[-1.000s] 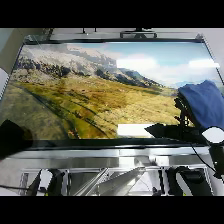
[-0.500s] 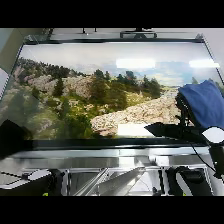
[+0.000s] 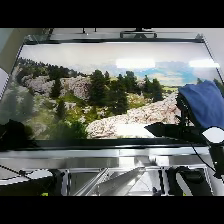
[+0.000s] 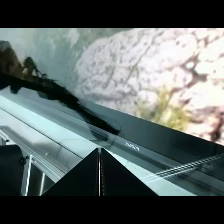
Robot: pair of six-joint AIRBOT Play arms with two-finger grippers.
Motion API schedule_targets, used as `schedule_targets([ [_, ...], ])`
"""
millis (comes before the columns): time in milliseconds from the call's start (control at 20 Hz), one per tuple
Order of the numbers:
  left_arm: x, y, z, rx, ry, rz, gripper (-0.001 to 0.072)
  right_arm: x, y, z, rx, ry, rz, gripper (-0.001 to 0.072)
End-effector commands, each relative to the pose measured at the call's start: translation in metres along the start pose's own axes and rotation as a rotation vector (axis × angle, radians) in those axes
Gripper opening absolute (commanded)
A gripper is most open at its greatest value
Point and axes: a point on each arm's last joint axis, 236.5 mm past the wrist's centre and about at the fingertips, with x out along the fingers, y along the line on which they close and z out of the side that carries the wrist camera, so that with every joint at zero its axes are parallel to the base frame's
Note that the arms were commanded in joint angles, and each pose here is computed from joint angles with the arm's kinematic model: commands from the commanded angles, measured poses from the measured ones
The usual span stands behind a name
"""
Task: Fold the shirts.
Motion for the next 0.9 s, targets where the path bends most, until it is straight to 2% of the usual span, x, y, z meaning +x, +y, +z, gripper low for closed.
schedule_targets([
  [0,-0.028,-0.054,0.015,-0.05,0.005,-0.206,0.0009,0.0,0.0,0.0,0.002,0.002,0.001,0.0017],
  [200,-0.105,-0.189,0.026,0.047,-0.038,-0.614,0.0008,0.0,0.0,-0.001,0.002,0.004,0.001,0.0017],
  [400,-0.149,-0.333,-0.067,0.349,0.09,-0.842,0.0027,0.0,0.0,0.003,0.004,-0.011,0.0,0.0016],
  [550,-0.143,-0.402,-0.147,0.572,0.156,-0.852,0.0027,0.0,0.0,0.003,0.003,-0.011,0.0,0.0016],
  [800,-0.104,-0.433,-0.258,0.775,0.366,-0.796,0.0028,0.0,-0.001,0.004,-0.001,-0.017,-0.003,0.0024],
  [850,-0.1,-0.434,-0.271,0.8,0.396,-0.79,0.0149,0.0,-0.002,0.005,-0.001,-0.023,-0.005,0.0126],
])
